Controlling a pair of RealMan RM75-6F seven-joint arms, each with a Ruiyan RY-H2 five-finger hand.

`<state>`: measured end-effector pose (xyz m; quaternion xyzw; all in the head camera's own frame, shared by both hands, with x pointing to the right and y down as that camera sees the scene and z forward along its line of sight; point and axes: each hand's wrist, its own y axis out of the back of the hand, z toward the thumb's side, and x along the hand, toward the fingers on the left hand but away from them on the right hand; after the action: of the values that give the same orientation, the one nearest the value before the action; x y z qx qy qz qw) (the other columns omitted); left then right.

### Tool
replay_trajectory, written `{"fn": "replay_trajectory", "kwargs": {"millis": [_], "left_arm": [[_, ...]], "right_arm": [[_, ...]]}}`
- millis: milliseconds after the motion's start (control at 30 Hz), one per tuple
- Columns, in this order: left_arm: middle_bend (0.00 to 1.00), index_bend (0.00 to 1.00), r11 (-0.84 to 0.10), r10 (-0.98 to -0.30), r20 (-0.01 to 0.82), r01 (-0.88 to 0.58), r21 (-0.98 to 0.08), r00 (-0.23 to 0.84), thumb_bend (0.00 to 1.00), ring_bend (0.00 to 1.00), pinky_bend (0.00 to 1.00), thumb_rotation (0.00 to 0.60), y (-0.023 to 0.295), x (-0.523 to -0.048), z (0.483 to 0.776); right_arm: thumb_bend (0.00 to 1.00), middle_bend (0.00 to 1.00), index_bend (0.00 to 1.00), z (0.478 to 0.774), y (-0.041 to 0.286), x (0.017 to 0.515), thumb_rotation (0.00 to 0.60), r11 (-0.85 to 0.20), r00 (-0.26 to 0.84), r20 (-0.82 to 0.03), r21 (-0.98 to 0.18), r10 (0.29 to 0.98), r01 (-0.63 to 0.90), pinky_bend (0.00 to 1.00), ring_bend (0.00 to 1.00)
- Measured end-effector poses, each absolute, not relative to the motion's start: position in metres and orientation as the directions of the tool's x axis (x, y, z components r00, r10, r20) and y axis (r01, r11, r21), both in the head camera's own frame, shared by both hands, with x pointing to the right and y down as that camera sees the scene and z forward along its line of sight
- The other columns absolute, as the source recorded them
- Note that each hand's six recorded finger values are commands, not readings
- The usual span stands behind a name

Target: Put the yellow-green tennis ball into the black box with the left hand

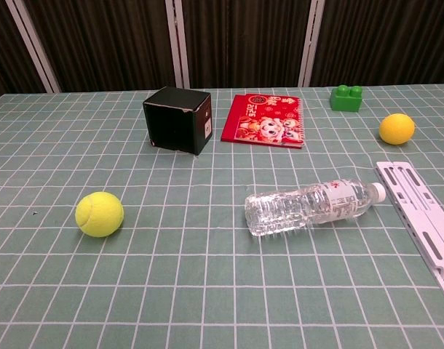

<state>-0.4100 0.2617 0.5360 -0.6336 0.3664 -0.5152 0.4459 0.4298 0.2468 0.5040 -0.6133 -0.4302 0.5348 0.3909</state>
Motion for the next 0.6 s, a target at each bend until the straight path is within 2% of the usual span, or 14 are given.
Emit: {"fn": "replay_trajectory", "kwargs": {"millis": [167, 233, 300, 367, 467, 600], "left_arm": [[0.13, 0.02, -0.356, -0.912, 0.352, 0.023, -0.934, 0.209, 0.05, 0.03, 0.12, 0.446, 0.263, -0.405, 0.545], [0.14, 0.02, -0.361, -0.909, 0.358, 0.030, -0.932, 0.212, 0.05, 0.04, 0.12, 0.500, 0.263, -0.402, 0.547], [0.21, 0.03, -0.366, -0.904, 0.362, 0.026, -0.930, 0.226, 0.06, 0.08, 0.16, 0.573, 0.264, -0.397, 0.548], [0.39, 0.15, -0.365, -0.899, 0.358, 0.021, -0.931, 0.250, 0.07, 0.23, 0.34, 0.599, 0.266, -0.389, 0.550], [0.62, 0.35, -0.354, -0.888, 0.351, 0.044, -0.934, 0.297, 0.09, 0.44, 0.63, 0.600, 0.272, -0.375, 0.555], [0.72, 0.45, -0.348, -0.863, 0.360, 0.101, -0.932, 0.354, 0.12, 0.53, 0.70, 0.600, 0.281, -0.355, 0.569]], "right_arm": [[0.23, 0.00, 0.00, 0.506, 0.246, 0.429, 0.600, -0.331, 0.060, -0.326, -0.937, 0.943, 0.110, 0.00, 0.00], [0.23, 0.00, 0.00, 0.506, 0.247, 0.430, 0.600, -0.331, 0.061, -0.326, -0.937, 0.943, 0.110, 0.00, 0.00], [0.24, 0.00, 0.00, 0.505, 0.247, 0.430, 0.600, -0.330, 0.062, -0.324, -0.937, 0.944, 0.118, 0.00, 0.00], [0.23, 0.00, 0.00, 0.503, 0.246, 0.430, 0.600, -0.323, 0.065, -0.317, -0.938, 0.946, 0.128, 0.00, 0.00], [0.23, 0.00, 0.00, 0.502, 0.246, 0.430, 0.600, -0.326, 0.071, -0.319, -0.935, 0.945, 0.141, 0.00, 0.00], [0.24, 0.00, 0.00, 0.502, 0.246, 0.429, 0.600, -0.332, 0.083, -0.322, -0.931, 0.943, 0.150, 0.00, 0.00]]}}
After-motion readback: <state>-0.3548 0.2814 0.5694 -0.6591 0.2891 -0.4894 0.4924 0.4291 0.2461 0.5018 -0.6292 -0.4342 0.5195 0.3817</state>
